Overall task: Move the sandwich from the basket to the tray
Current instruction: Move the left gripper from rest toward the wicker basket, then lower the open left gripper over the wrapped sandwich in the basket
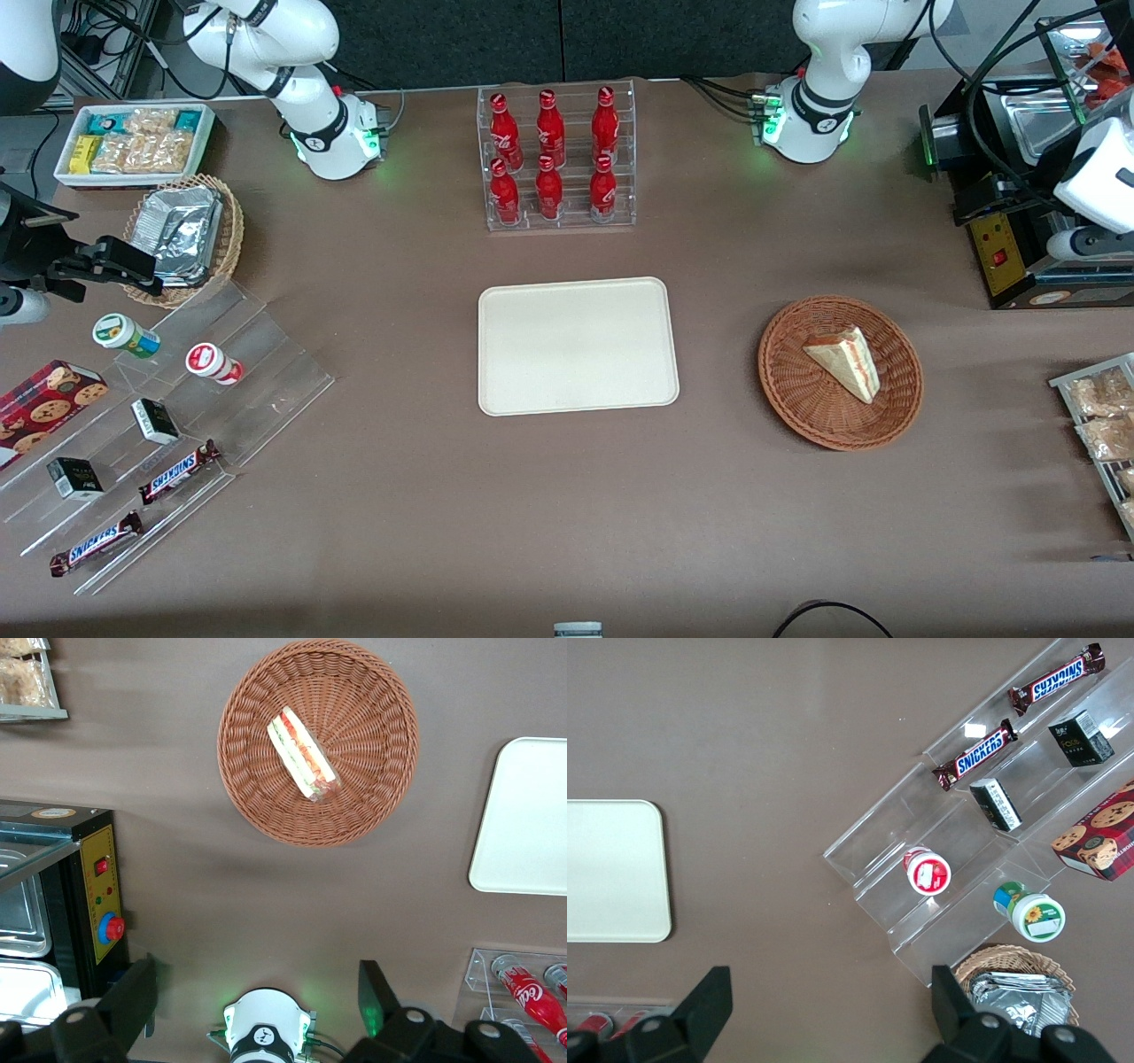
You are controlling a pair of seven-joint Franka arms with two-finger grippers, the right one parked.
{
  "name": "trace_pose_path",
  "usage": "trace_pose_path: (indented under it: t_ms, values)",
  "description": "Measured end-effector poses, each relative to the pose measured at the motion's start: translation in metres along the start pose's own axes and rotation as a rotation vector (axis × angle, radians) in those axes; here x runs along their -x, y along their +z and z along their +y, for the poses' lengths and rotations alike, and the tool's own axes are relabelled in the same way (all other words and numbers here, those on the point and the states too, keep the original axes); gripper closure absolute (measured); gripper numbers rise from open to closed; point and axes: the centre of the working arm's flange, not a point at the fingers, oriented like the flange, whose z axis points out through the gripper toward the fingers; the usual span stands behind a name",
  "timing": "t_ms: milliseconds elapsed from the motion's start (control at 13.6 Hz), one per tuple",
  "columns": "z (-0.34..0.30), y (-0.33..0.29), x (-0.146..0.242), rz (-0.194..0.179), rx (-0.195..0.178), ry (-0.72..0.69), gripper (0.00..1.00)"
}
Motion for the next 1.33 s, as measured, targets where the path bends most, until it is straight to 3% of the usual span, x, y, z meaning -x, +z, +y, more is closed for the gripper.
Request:
trace_pose_path:
  t_ms: [295,590,959,1328]
  values:
    - [0.001,0.001,-0.003,0.009,0.001,0.001,0.00]
    - [0.002,0.044,-0.019,-0.022,-0.005,0.002,0.00]
    - [0.008,0.106,-0.046,0.040,0.004,-0.013,0.00]
    - [0.020,0.186,-0.064,0.081,0.020,-0.215,0.00]
